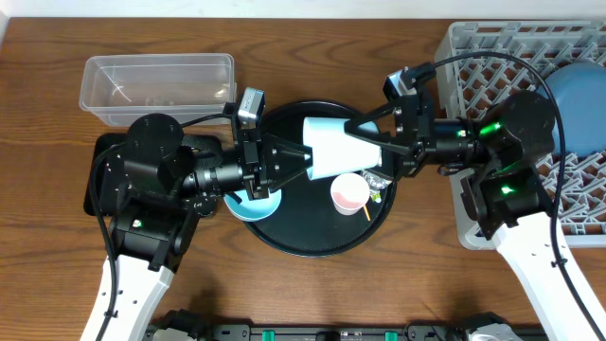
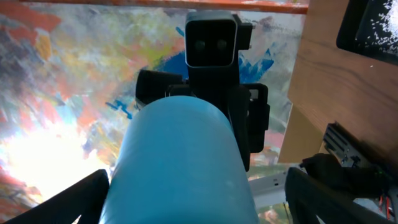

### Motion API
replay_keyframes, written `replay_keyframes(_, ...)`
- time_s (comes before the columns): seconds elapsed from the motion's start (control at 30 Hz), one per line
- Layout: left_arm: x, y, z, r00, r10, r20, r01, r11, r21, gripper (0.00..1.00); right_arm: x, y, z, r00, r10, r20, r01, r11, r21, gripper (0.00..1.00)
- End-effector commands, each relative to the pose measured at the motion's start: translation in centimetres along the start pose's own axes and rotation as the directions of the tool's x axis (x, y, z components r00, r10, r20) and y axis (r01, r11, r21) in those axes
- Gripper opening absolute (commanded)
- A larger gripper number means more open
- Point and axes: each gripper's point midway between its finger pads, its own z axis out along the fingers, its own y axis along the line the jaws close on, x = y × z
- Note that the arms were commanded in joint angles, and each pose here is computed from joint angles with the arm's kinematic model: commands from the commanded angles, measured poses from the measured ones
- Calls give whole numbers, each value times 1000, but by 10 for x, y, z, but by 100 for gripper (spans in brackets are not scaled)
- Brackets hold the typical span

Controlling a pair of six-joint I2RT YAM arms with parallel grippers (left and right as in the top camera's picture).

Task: Sort waste into correct bins and load items into the dishwasher rack
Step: 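Close the right gripper on the blue cup base, left still holding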

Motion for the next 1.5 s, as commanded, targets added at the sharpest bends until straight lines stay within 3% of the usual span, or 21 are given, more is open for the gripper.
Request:
replay_keyframes(0.0,3,-8,0,1000,14,-12,-14,1000,11,6,2,2,4,1000,-16,-5,16,1000,-4,85)
replay_keyframes(0.23,1,-5,1,1000,8,-13,-8,1000,8,6,2,2,8,1000,-23,0,23,1000,-7,85)
replay_keyframes(0.73,-5,3,4,1000,-10,-15,10,1000,-4,6,3,2,13,1000,-22,0,22,1000,-10,72)
replay_keyframes(1.0,-7,7,6,999,-25,-20,25,1000,-10,6,4,2,13,1000,-22,-1,22,1000,-10,72)
replay_keyframes(1.27,-6,3,6,1000,-3,-22,3,1000,0,6,2,4,13,999,-32,6,32,999,-14,85)
replay_keyframes(1.47,-7,3,5,1000,-2,-20,2,1000,1,6,-1,5,9,999,-41,20,41,999,-15,85)
